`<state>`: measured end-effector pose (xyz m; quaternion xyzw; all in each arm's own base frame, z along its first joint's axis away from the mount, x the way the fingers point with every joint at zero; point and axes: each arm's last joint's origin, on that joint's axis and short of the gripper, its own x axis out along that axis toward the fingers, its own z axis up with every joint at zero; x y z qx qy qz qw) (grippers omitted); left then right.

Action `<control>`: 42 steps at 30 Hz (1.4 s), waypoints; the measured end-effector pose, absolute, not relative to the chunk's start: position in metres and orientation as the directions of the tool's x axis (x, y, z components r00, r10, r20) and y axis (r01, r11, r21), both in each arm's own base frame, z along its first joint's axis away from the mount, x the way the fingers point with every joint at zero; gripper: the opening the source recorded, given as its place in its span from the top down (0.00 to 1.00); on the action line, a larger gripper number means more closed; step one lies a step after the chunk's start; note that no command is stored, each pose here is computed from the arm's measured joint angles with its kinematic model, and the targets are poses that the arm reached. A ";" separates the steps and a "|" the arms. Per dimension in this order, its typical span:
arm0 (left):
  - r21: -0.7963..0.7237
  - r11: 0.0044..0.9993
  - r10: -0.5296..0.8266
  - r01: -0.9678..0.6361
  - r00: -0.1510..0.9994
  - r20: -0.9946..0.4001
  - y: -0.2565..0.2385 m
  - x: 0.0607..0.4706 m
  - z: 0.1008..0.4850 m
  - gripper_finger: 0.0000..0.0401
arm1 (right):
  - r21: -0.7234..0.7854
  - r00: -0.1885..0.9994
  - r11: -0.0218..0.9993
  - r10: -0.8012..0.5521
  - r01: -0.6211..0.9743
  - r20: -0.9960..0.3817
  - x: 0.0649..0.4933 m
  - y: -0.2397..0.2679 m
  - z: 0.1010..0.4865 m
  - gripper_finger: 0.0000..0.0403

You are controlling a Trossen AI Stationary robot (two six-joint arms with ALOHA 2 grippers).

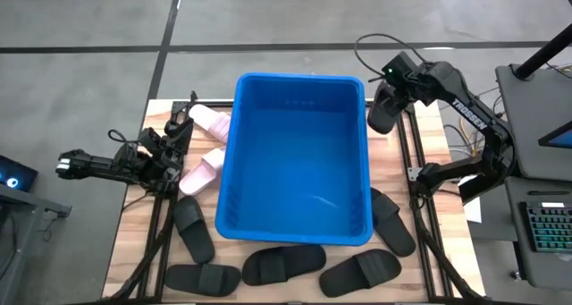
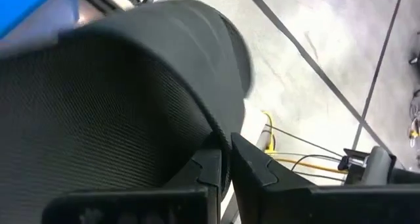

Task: Pick and place slides into bin
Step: Put the black slide into the blue bin

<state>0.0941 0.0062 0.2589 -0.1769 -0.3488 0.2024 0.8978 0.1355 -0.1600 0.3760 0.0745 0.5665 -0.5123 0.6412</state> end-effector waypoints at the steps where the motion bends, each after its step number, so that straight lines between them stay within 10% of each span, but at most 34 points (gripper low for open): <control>1: -0.459 0.856 0.487 -0.240 0.675 0.555 0.006 0.094 0.259 0.63 | -0.483 -0.165 0.456 -0.577 0.748 -0.800 0.136 -0.159 0.377 0.97; 26: -0.457 0.856 0.486 -0.243 0.679 0.550 0.006 0.095 0.258 0.63 | -0.241 0.440 0.681 -0.661 0.692 -0.607 0.221 -0.084 0.422 0.97; 42: -0.461 0.852 0.493 -0.248 0.678 0.545 0.006 0.096 0.258 0.63 | -0.397 0.379 0.765 -0.612 0.507 -0.694 0.289 -0.092 0.374 0.97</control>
